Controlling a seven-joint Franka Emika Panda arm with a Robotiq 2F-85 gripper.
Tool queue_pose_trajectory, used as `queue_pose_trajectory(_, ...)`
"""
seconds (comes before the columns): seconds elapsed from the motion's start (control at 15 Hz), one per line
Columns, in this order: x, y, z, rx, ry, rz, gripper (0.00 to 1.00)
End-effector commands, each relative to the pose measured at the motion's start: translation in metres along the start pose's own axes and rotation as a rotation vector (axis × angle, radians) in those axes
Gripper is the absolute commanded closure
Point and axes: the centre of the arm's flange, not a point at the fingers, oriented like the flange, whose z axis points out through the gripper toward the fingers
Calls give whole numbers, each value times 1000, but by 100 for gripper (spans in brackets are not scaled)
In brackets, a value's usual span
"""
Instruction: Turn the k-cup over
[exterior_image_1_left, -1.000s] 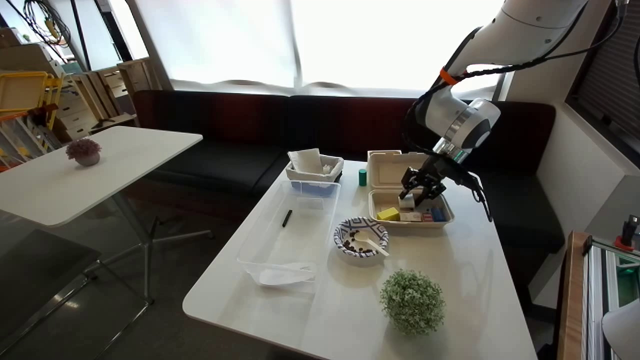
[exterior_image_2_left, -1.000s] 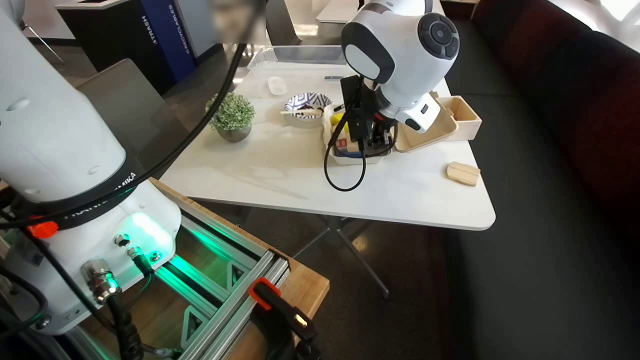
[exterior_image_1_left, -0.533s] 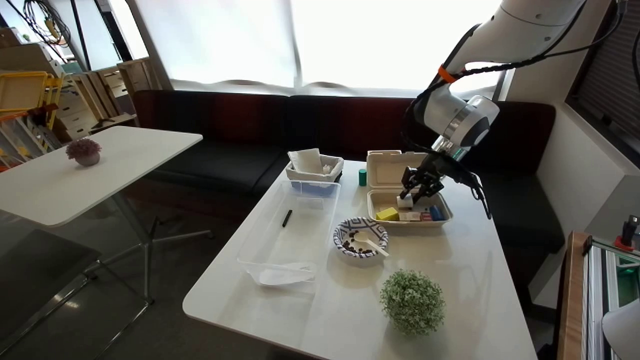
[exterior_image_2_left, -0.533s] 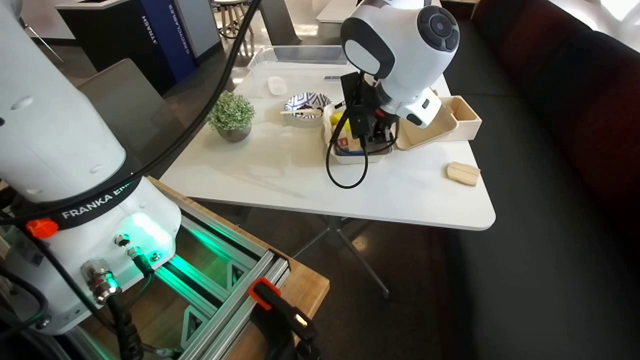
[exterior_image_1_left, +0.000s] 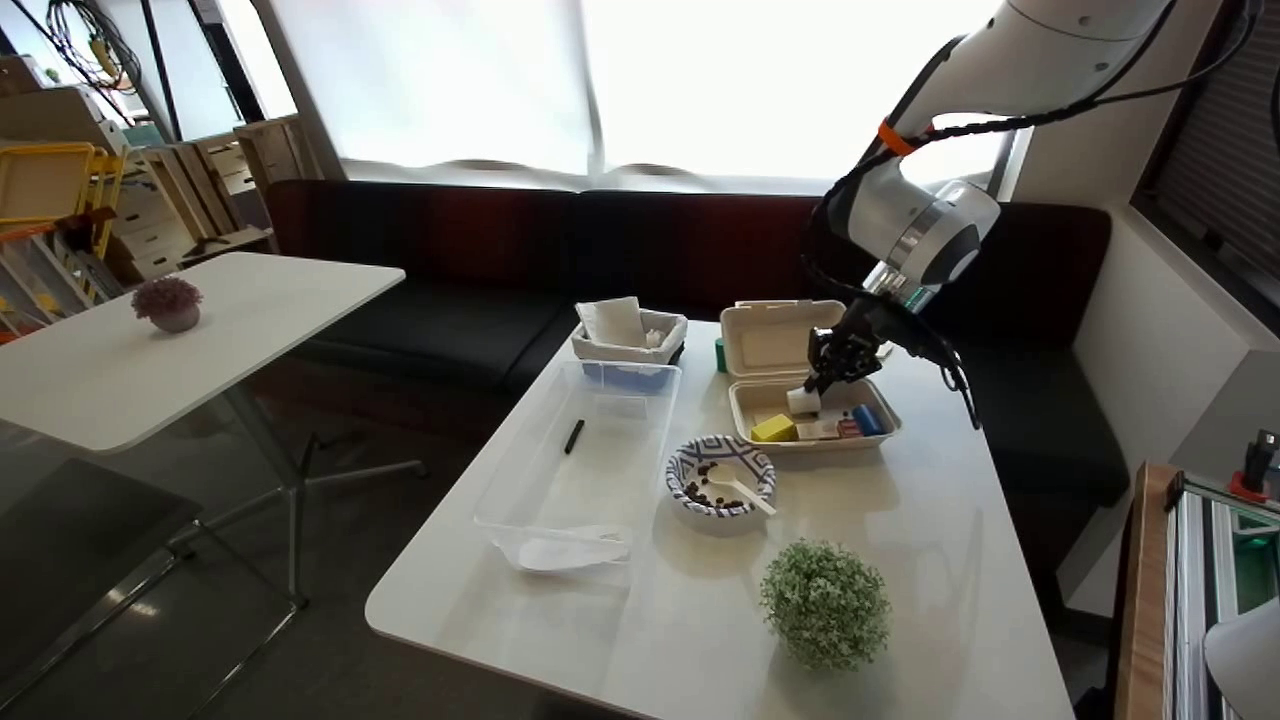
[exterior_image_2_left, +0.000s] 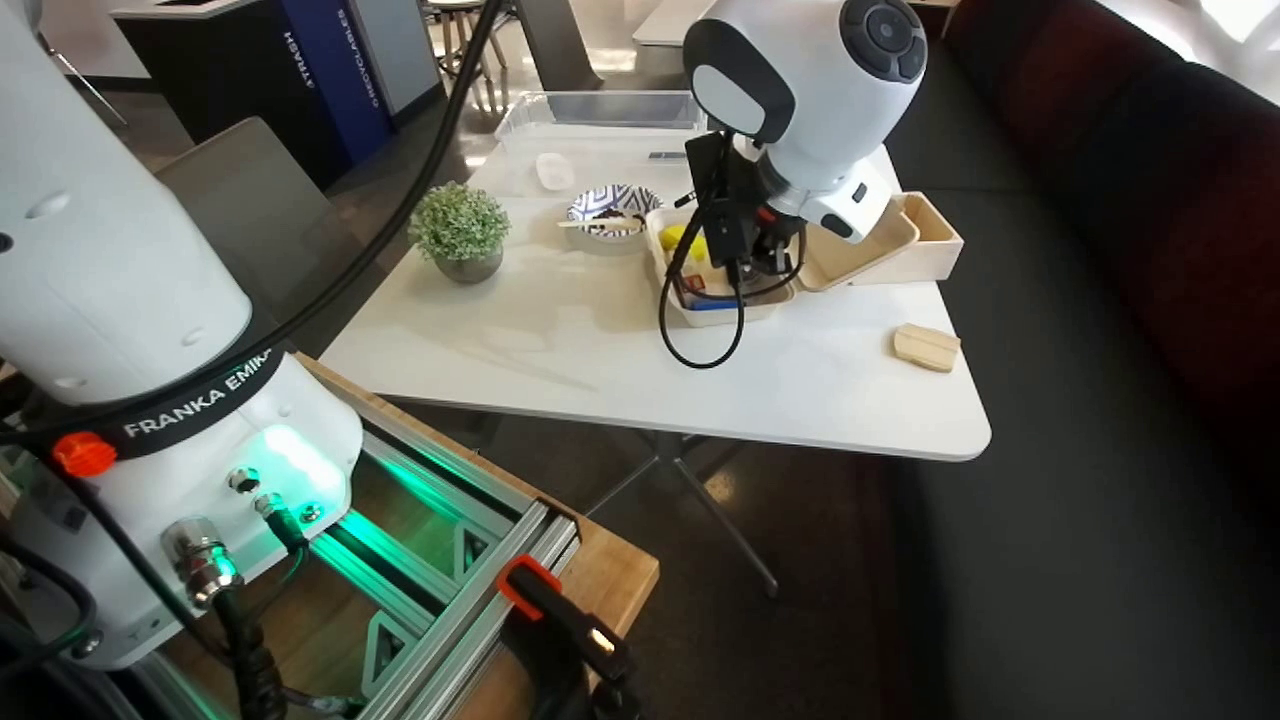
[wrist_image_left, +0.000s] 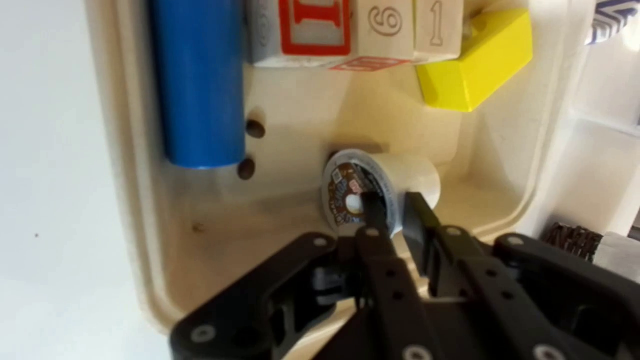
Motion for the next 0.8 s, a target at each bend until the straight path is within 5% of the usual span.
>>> queue_pose_trajectory(0.0, -8, 0, 0, -7, 8, -7, 86)
queue_pose_trajectory(0.2, -8, -2, -3, -20, 6, -11, 99)
queue_pose_trajectory(0.73, -32, -39, -23, -205, 52, 26, 99)
